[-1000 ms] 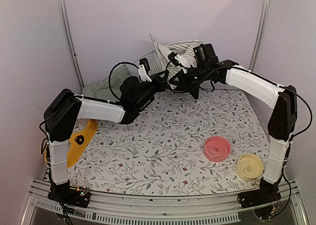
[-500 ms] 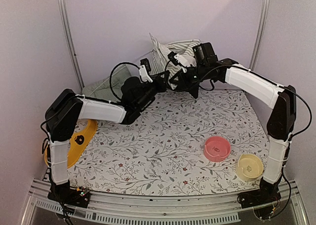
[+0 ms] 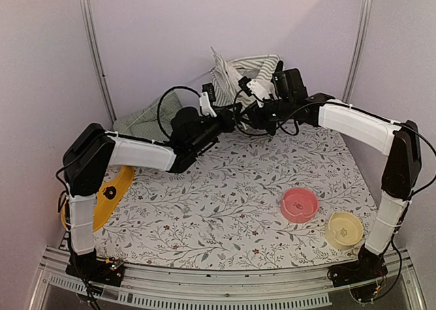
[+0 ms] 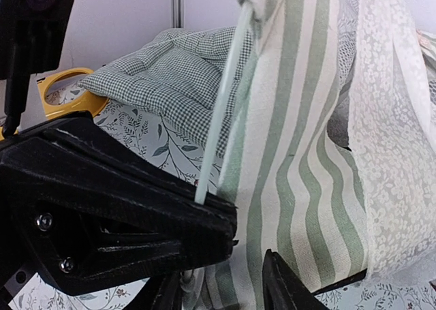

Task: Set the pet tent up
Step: Insert the tent pole into the pole socket of the pet tent.

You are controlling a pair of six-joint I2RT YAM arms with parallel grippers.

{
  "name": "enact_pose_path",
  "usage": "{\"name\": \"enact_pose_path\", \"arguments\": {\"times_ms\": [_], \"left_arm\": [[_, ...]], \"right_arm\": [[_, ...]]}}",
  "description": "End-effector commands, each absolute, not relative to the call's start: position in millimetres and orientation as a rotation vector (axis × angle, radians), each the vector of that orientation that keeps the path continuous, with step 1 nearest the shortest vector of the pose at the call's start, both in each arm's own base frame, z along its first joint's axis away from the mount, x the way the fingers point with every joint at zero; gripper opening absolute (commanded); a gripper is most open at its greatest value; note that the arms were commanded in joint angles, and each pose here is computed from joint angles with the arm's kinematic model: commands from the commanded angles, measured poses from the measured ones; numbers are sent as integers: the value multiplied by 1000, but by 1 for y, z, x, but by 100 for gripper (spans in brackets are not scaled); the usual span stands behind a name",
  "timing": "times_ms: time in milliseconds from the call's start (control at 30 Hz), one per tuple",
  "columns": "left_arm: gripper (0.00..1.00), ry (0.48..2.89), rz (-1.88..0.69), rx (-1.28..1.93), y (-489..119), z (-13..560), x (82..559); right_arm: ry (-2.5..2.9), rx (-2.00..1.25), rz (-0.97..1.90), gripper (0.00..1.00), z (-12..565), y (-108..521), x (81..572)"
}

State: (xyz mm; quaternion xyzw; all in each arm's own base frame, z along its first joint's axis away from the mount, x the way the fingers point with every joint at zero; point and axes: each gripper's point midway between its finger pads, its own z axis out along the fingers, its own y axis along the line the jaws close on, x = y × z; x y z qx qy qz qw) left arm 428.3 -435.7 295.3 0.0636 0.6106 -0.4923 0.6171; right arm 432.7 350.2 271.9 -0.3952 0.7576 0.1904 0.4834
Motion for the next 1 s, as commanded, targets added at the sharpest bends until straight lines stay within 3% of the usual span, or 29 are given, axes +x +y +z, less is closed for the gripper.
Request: {"name": "enact_pose_path", "arguments": {"times_ms": [0, 200, 367, 500, 600, 767, 833, 967], "left_arm": [[0, 1405, -1229, 261, -464, 308, 396], [0, 1391, -1239, 266, -464, 317, 393], [0, 1381, -1245, 272, -465, 323, 392], [0, 1378, -1247, 270, -465, 326, 392], [0, 1380, -1248, 266, -464, 328, 392], [0, 1396, -1239, 261, -458, 331, 391], [10, 1412, -1232, 257, -453, 327, 391], [42, 1400, -1232, 243, -436, 340, 384]], "right_arm": [[1756, -846, 339, 47, 304, 334, 445], [1811, -856, 256, 47, 282, 333, 447], [1842, -850, 224, 40, 270, 334, 450], [1848, -823, 198, 25, 271, 330, 454], [1847, -814, 186, 0, 273, 329, 455], [1811, -777, 178, 0, 290, 319, 452], [1788, -758, 195, 0, 299, 314, 451], [1770, -737, 216, 0, 305, 307, 450]]}}
